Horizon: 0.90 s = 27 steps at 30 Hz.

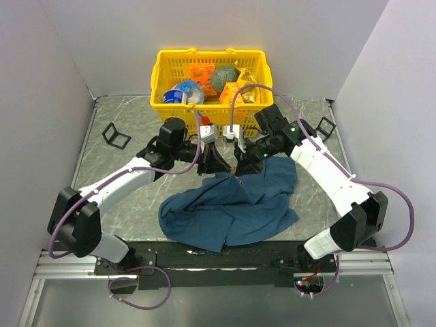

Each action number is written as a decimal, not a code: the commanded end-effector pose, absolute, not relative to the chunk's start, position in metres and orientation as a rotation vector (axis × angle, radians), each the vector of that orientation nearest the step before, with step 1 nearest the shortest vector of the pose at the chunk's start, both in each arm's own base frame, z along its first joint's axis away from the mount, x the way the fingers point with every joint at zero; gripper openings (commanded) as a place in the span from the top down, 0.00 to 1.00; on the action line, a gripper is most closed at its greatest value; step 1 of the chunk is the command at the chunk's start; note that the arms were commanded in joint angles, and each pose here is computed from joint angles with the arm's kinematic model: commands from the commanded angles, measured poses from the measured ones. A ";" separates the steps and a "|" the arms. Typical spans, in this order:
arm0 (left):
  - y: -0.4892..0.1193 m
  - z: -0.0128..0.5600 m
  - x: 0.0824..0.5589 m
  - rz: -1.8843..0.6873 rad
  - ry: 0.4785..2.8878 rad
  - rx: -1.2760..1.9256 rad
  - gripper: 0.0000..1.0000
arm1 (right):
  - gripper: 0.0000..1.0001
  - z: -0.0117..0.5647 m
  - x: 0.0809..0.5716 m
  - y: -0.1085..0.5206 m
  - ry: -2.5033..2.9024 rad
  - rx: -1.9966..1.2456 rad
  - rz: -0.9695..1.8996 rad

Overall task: Remove the brooch from the garment
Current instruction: Remove the brooch from the clothes.

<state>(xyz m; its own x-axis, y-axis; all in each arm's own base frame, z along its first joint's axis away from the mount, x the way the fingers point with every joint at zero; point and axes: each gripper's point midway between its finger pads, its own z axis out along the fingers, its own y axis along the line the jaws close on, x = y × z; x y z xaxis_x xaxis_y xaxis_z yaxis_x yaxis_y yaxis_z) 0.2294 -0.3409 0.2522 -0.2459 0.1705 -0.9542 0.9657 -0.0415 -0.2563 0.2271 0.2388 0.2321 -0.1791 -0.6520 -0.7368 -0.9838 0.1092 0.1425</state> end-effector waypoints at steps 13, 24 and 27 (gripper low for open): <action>-0.342 0.279 0.229 -1.395 1.436 1.214 0.99 | 0.44 0.282 0.232 0.228 1.654 -1.512 0.907; -0.341 0.315 0.229 -1.484 1.367 1.155 0.99 | 0.38 0.270 0.230 0.219 1.454 -1.395 1.083; -0.342 0.323 0.228 -1.505 1.348 1.148 0.99 | 0.41 0.266 0.233 0.222 1.383 -1.376 1.074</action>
<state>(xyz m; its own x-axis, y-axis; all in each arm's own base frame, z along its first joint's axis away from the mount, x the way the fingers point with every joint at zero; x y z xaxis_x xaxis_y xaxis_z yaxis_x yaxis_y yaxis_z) 0.2339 -0.3405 0.2773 -0.3427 0.0948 -0.9346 0.9367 -0.0418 -0.3477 0.2309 0.2129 0.2449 -0.1367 -0.3630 -0.9217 -0.9905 0.0619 0.1225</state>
